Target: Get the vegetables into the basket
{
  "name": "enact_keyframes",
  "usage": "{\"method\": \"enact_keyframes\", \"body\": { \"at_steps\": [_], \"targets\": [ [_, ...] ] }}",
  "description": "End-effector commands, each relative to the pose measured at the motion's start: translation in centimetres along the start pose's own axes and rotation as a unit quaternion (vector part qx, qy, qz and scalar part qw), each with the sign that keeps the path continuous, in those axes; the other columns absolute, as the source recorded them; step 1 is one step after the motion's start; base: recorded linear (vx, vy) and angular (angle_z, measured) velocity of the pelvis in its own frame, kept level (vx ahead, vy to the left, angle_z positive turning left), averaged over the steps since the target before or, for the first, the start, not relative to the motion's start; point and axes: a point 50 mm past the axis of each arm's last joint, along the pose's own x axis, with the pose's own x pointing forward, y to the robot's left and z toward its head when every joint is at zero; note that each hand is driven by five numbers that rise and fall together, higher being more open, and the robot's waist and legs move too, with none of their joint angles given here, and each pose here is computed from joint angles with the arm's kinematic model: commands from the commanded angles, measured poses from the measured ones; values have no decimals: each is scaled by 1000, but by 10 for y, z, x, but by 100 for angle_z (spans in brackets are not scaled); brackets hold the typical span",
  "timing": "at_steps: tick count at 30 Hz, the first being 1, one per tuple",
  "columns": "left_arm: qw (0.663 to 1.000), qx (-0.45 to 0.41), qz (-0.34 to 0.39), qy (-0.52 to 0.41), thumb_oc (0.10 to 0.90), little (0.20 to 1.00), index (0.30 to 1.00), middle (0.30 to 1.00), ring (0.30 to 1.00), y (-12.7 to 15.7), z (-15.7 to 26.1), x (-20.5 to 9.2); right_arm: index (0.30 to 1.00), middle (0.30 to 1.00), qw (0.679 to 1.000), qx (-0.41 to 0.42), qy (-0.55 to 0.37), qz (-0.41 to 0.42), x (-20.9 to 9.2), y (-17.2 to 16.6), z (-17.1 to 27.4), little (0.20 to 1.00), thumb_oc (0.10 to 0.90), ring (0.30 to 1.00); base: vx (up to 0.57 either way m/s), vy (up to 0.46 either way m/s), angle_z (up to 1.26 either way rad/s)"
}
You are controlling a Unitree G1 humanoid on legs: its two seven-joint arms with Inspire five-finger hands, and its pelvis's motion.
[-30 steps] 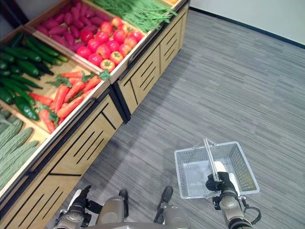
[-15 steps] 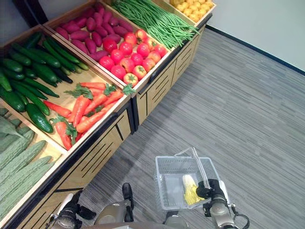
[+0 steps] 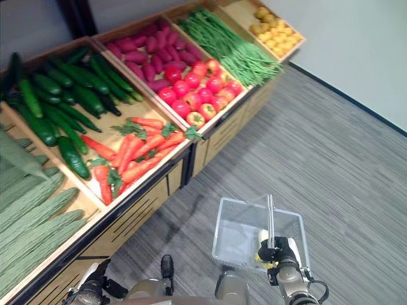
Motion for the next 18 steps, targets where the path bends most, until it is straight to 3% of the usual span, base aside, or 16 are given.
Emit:
{"method": "enact_keyframes", "body": {
  "at_steps": [1,12,18],
  "targets": [
    [1000,-4,24,17,900,1000,1000,1000,1000,11,-18,-3,300,300,992,22,-97,-77,9,-50,45,300,400,300,113,-224,76],
    [999,-17,17,29,900,1000,1000,1000,1000,0,-21,-5,300,300,990,4,-108,-91,12,-64,51,300,400,300,77,-268,48],
    [1000,-12,6,15,900,1000,1000,1000,1000,-5,-8,-4,300,300,992,21,-49,-114,8,-76,18,300,400,300,38,-67,92]
  ]
}}
